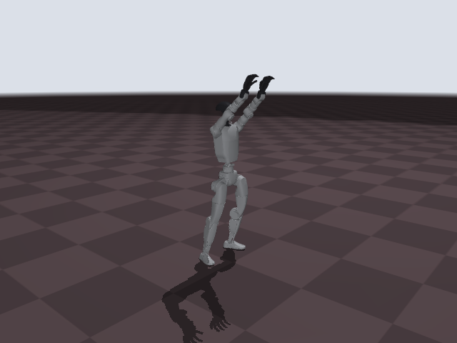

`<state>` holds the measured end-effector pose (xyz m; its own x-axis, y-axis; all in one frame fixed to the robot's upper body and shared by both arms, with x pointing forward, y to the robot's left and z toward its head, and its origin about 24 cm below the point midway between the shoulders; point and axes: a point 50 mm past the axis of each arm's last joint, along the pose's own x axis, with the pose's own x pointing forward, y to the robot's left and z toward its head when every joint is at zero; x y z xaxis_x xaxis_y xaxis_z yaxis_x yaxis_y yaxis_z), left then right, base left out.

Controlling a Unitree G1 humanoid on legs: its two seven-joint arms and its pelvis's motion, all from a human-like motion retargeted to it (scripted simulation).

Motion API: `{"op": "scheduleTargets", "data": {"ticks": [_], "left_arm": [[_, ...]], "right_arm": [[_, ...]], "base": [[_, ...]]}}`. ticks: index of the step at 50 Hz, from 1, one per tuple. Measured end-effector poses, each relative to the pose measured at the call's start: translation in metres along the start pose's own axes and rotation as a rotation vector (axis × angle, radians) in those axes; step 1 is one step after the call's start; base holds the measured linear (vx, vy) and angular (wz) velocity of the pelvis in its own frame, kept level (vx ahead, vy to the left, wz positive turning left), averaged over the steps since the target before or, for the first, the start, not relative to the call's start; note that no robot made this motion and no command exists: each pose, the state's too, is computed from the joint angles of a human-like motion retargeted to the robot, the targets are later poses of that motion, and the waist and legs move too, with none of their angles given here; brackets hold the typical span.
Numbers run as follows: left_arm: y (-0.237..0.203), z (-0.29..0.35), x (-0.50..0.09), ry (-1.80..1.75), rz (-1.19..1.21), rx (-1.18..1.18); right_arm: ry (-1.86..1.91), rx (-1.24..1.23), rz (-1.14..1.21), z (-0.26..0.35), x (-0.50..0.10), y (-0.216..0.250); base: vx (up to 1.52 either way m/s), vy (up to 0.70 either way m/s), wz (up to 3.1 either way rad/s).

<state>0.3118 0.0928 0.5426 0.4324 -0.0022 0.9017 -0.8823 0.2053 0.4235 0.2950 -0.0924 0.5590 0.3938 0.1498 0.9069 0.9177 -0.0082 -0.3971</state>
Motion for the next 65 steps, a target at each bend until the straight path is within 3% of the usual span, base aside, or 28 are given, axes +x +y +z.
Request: {"op": "scheduleTargets", "data": {"ticks": [5, 9, 13, 17, 22, 25, 27, 30, 33, 37, 40, 43, 46, 50, 55, 59, 65], "left_arm": [[0.010, 0.012, -0.005, -0.110, 0.070, -0.376], [0.029, 0.005, -0.045, -0.319, 0.155, -0.663], [0.061, -0.028, -0.107, -0.461, 0.346, -0.630], [0.076, -0.049, -0.158, -0.486, 0.477, -0.595], [0.068, -0.036, -0.154, -0.474, 0.462, -0.696], [0.051, 0.003, -0.101, -0.477, 0.406, -0.615], [0.034, 0.018, -0.059, -0.421, 0.402, -0.419], [0.016, 0.002, -0.017, -0.258, 0.383, -0.064], [0.000, -0.009, -0.006, -0.126, 0.201, 0.064], [-0.003, -0.008, -0.002, -0.013, 0.036, -0.226], [0.005, -0.001, -0.005, -0.054, 0.038, -0.615], [0.012, -0.004, -0.035, -0.216, 0.130, -0.804], [0.027, -0.020, -0.082, -0.402, 0.277, -0.702], [0.052, -0.037, -0.141, -0.578, 0.521, -0.464], [0.051, -0.031, -0.172, -0.614, 0.733, -0.514], [0.029, -0.004, -0.133, -0.584, 0.753, -0.482], [0.005, 0.008, -0.032, -0.339, 0.518, -0.101]], "right_arm": [[-0.052, 0.428, -0.085, 0.004, -0.005, -0.020], [-0.312, 0.407, -0.285, 0.001, -0.049, -0.042], [-0.494, 0.275, -0.428, -0.015, -0.112, -0.067], [-0.564, 0.302, -0.409, -0.021, -0.168, -0.071], [-0.591, 0.367, -0.422, -0.017, -0.192, -0.077], [-0.527, 0.211, -0.457, -0.021, -0.156, -0.074], [-0.453, 0.113, -0.467, -0.013, -0.101, -0.056], [-0.316, -0.033, -0.415, 0.006, -0.033, -0.026], [-0.066, -0.025, -0.248, -0.010, -0.009, -0.002], [0.179, 0.179, -0.190, -0.034, -0.006, -0.001], [0.146, 0.358, -0.324, -0.030, -0.010, -0.007], [-0.031, 0.515, -0.496, -0.017, -0.037, -0.015], [-0.264, 0.534, -0.595, -0.014, -0.085, -0.029], [-0.511, 0.272, -0.717, -0.019, -0.147, -0.046], [-0.596, 0.080, -0.776, -0.021, -0.175, -0.037], [-0.533, 0.074, -0.678, -0.025, -0.142, -0.010], [-0.289, -0.149, -0.374, -0.010, -0.046, 0.034]], "base": [[0.00, 0.00, 0.00], [0.00, 0.00, 0.00], [0.00, 0.00, 0.00], [0.00, 0.00, 0.00], [0.00, 0.00, 0.00], [0.00, 0.00, 0.00], [0.00, 0.00, 0.00], [0.00, 0.00, 0.00], [0.00, 0.00, 0.00], [0.00, 0.00, 0.00], [0.00, 0.00, 0.00], [0.00, 0.00, 0.00], [0.00, 0.00, -0.06], [0.00, -0.01, -0.23], [-0.01, -0.01, -0.08], [-0.02, 0.00, 0.10], [-0.04, 0.00, 0.15]]}}
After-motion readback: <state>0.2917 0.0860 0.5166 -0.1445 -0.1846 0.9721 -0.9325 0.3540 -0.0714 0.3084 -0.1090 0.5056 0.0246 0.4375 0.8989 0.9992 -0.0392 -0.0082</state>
